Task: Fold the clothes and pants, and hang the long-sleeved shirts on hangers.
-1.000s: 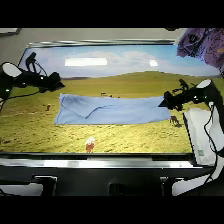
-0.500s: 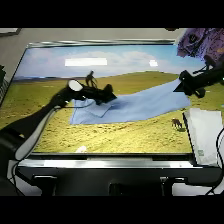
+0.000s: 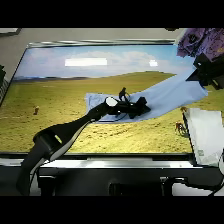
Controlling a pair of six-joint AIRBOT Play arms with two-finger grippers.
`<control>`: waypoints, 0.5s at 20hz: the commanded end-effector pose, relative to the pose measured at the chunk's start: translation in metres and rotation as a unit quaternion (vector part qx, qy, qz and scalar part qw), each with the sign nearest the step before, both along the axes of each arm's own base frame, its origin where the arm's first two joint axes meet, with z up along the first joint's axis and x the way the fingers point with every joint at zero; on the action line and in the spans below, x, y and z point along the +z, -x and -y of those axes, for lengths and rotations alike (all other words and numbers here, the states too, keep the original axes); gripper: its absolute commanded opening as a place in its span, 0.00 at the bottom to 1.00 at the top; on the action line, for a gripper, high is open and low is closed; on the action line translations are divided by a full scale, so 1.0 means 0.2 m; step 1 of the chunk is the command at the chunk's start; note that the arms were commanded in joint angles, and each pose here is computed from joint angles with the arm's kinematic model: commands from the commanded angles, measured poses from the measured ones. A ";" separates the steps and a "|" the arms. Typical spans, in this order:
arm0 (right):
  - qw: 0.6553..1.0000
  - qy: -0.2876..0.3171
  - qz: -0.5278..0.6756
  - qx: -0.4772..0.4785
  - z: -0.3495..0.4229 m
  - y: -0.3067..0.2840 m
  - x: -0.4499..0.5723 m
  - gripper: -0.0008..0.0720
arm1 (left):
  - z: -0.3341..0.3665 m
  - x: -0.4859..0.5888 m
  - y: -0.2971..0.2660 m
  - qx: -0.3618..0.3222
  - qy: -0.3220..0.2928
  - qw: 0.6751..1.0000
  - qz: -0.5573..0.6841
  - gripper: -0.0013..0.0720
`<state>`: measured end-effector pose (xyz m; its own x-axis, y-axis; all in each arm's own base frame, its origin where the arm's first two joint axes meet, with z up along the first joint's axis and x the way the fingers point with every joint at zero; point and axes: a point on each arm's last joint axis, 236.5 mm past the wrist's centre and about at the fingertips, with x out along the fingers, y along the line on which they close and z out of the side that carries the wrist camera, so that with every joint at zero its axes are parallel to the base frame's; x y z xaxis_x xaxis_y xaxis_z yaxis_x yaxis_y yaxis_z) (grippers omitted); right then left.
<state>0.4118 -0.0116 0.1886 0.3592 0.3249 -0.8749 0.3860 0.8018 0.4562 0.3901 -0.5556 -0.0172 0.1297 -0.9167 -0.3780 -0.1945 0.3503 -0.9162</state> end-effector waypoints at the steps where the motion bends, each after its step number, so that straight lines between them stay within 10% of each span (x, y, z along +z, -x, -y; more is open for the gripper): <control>1: 1.000 0.012 0.006 -0.005 0.01 0.06 0.07 0.06 | 0.20 0.01 0.04 0.007 0.027 1.000 -0.007 0.04; 10: 0.999 0.032 0.023 -0.031 0.05 0.09 0.14 0.06 | 0.23 0.08 0.07 -0.027 0.041 0.999 -0.009 0.04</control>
<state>0.3932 -0.0162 0.2155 0.4060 0.2714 -0.8727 0.3965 0.8080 0.4357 0.3802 -0.6076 -0.0094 0.1250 -0.9446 -0.3035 -0.2296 0.2701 -0.9351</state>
